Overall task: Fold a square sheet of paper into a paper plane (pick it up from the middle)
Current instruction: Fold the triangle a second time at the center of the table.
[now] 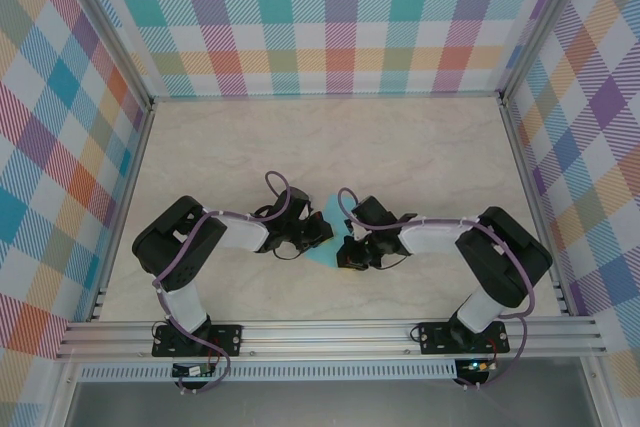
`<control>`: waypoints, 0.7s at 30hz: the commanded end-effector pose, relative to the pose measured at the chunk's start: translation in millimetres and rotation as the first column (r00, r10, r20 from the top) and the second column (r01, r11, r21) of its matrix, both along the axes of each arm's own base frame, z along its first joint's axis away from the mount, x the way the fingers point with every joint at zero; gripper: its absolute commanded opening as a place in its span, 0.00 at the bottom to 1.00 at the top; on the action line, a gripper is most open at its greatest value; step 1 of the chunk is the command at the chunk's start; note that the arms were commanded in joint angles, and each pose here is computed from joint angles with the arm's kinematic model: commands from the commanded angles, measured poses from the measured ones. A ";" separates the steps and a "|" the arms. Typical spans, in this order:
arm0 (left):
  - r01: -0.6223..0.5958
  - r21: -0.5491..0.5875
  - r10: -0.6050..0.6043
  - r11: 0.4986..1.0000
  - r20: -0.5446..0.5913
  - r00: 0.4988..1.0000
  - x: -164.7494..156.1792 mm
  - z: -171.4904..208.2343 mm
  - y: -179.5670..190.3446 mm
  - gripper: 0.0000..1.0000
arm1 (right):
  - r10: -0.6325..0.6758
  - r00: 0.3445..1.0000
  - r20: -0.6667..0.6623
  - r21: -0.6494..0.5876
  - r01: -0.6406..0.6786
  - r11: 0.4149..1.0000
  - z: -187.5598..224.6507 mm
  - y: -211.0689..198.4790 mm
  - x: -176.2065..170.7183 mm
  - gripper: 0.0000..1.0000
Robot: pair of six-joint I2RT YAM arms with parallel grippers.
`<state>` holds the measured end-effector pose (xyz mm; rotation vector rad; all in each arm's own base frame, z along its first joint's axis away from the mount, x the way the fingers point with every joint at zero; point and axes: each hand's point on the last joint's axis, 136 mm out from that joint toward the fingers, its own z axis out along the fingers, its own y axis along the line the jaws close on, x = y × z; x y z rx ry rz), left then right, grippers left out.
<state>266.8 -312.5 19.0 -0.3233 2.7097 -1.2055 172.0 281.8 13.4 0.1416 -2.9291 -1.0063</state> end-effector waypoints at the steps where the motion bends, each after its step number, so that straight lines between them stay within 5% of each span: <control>1: 0.010 0.112 0.000 0.994 -0.089 0.996 -21.7 -31.2 16.5 0.00 | 0.003 0.997 -0.076 -0.053 -0.007 0.999 -11.3 -17.5 -20.8 0.09; 14: 0.018 0.102 -0.009 0.995 -0.088 0.996 -22.5 -31.5 14.9 0.00 | -0.062 0.997 0.052 0.110 0.056 0.992 49.7 16.7 16.0 0.05; 21: 0.017 0.091 -0.010 0.996 -0.081 0.997 -19.6 -27.7 12.1 0.00 | -0.106 0.994 0.021 0.099 0.104 0.990 32.6 33.3 34.9 0.05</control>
